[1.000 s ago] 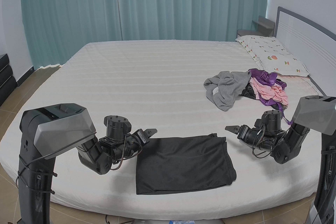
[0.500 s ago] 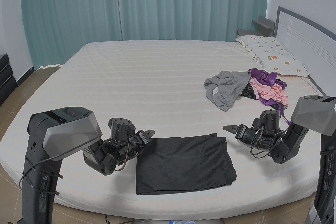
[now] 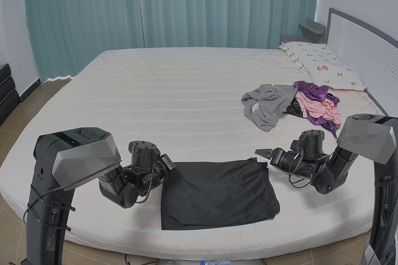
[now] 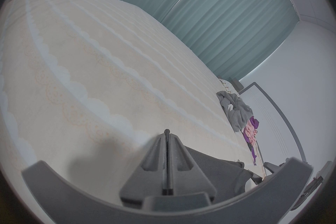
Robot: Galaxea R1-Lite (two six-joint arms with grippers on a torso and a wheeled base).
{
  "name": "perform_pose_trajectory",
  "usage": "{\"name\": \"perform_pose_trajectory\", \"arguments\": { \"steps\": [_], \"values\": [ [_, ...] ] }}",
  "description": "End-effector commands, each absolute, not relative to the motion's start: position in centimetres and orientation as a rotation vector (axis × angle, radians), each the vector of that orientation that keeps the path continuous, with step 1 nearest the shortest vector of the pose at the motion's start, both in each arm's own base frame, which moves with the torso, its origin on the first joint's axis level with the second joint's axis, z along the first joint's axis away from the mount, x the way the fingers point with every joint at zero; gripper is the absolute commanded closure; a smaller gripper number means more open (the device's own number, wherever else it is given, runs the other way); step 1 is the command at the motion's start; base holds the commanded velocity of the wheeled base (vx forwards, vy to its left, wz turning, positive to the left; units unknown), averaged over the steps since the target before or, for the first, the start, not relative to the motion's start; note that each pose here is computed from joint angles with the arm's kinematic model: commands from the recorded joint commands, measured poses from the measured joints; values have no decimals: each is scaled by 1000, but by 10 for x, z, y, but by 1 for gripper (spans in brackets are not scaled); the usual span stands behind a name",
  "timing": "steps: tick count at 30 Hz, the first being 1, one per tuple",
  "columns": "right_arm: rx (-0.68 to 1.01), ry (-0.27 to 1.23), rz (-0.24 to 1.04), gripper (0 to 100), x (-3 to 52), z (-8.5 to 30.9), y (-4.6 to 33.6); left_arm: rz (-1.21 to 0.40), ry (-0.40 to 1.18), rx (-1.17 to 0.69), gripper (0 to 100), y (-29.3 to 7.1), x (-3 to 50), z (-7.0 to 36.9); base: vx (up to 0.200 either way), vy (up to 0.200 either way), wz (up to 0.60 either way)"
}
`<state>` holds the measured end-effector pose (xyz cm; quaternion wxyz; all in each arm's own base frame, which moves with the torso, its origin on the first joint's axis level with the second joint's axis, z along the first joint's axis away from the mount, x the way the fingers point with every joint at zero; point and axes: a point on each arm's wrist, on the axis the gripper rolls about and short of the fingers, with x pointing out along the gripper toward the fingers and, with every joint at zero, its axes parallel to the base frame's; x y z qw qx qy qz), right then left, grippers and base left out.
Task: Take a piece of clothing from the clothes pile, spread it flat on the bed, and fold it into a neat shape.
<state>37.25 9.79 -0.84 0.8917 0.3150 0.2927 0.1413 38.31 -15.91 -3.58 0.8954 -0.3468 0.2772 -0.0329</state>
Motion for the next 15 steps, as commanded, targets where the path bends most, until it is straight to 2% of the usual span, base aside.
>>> {"name": "perform_pose_trajectory", "arguments": {
  "steps": [1, 5, 6, 15],
  "values": [
    [647, 626, 307, 0, 375, -18, 107, -65, 576, -718, 100, -159, 383, -37, 0, 0, 0],
    [643, 642, 310, 0, 374, -23, 110, -66, 575, -719, 100, -159, 383, -37, 0, 0, 0],
    [643, 647, 308, 100, 374, -24, 110, -66, 575, -719, 100, -159, 383, -37, 0, 0, 0],
    [642, 640, 291, 100, 375, -21, 108, -60, 581, -712, 100, -158, 382, -38, 0, 0, 0]
  ]
}}
